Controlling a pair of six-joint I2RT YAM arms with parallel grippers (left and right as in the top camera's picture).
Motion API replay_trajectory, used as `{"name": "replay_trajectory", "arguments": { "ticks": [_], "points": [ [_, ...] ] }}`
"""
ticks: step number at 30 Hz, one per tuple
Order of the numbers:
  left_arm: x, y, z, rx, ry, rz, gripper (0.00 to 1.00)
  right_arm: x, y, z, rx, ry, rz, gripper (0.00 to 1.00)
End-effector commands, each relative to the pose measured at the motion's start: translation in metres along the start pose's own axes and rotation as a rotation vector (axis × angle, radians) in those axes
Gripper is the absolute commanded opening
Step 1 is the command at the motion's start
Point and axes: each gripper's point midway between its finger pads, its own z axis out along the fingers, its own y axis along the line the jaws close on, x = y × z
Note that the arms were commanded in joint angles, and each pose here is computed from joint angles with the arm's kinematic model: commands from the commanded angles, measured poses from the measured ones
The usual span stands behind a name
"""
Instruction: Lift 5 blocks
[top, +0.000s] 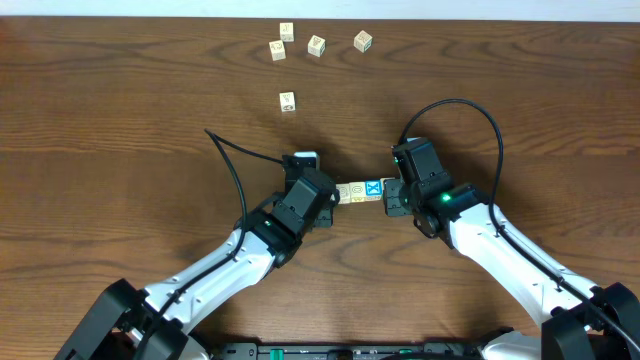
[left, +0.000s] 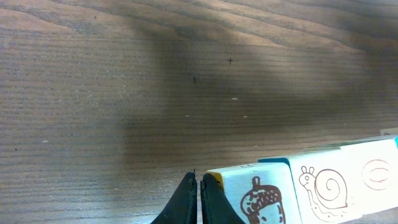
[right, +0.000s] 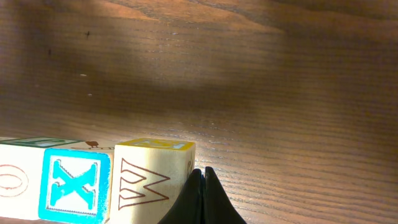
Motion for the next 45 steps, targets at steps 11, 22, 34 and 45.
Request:
{"name": "replay_trajectory", "arguments": {
  "ticks": [11, 22, 34, 45],
  "points": [
    [-0.008, -0.082, -0.019, 0.323, 0.041, 0.011, 0.07, 0.013, 0.097, -0.02, -0.398, 0.083, -0.051, 0.01],
    [-0.008, -0.082, -0.019, 0.323, 0.042, 0.011, 0.07, 0.013, 0.101, -0.022, -0.418, 0.101, 0.022, 0.01],
    [-0.008, -0.082, -0.019, 0.323, 0.043, 0.007, 0.07, 0.013, 0.101, -0.022, -0.422, 0.101, 0.025, 0.01],
    [-0.008, -0.082, -0.019, 0.323, 0.043, 0.007, 0.07, 0.02, 0.1, -0.008, -0.408, 0.137, 0.032, 0.01]
  ]
}}
